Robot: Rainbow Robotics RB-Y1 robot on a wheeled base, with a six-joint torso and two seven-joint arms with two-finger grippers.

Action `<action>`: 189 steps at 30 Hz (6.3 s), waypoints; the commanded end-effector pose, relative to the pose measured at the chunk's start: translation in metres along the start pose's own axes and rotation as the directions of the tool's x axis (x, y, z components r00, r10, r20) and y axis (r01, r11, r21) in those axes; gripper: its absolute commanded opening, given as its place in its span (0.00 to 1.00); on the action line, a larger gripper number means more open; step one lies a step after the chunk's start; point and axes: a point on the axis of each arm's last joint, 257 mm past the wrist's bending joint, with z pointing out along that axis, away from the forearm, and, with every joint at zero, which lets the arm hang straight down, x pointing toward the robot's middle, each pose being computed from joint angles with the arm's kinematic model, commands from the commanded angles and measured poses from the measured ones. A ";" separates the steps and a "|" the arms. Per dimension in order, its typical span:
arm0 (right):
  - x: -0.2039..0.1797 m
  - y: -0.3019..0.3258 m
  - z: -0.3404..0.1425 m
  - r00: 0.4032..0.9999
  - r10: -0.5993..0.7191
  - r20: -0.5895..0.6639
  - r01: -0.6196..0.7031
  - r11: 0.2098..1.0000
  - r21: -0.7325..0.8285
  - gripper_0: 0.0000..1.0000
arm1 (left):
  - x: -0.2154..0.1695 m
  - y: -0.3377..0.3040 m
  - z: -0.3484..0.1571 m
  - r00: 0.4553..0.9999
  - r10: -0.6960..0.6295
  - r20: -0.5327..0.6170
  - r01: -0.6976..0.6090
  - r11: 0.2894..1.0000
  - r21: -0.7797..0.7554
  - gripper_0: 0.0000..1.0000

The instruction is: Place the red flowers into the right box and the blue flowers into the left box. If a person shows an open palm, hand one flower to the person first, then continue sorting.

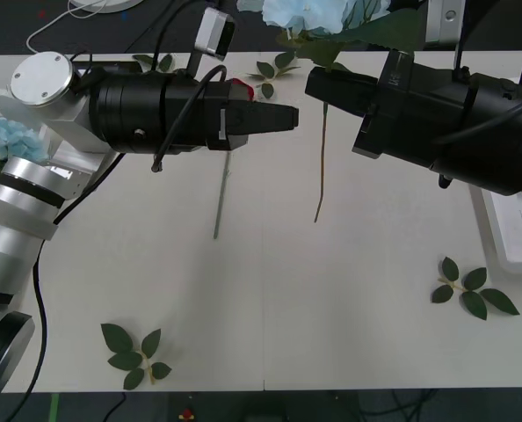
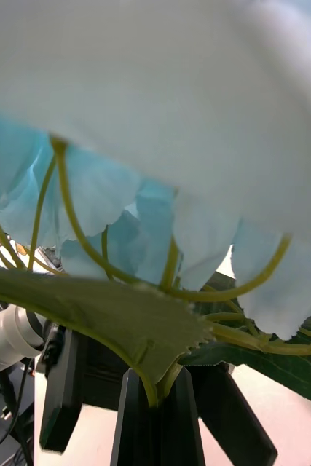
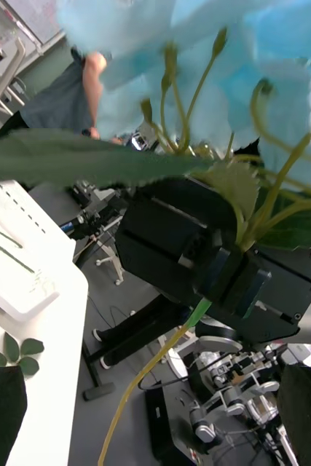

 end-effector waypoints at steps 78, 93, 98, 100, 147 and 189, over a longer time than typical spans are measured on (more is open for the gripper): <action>-0.014 0.022 0.003 0.998 -0.035 0.058 0.038 0.998 -0.048 1.00 | 0.026 0.026 0.049 0.902 0.431 -0.033 -0.432 0.897 -0.090 0.00; -0.015 0.021 0.002 0.998 -0.036 0.058 0.039 0.998 -0.045 1.00 | 0.027 0.029 0.043 0.901 0.431 -0.042 -0.433 0.896 -0.101 0.00; -0.015 0.021 0.002 0.998 -0.033 0.060 0.035 0.998 -0.045 1.00 | 0.026 0.032 0.037 0.902 0.428 -0.046 -0.431 0.896 -0.111 0.00; -0.015 0.021 0.002 0.998 -0.035 0.059 0.038 0.998 -0.046 1.00 | 0.026 0.032 0.036 0.903 0.426 -0.047 -0.429 0.897 -0.111 0.00; -0.018 0.019 0.002 0.997 -0.025 0.067 0.028 0.999 -0.040 1.00 | -0.104 0.059 -0.107 0.854 0.519 0.026 -0.434 0.740 -0.514 0.00; -0.022 0.015 0.001 0.996 -0.024 0.081 0.026 0.999 -0.023 1.00 | -0.223 0.153 -0.152 0.808 0.566 0.163 -0.113 0.420 -0.900 0.00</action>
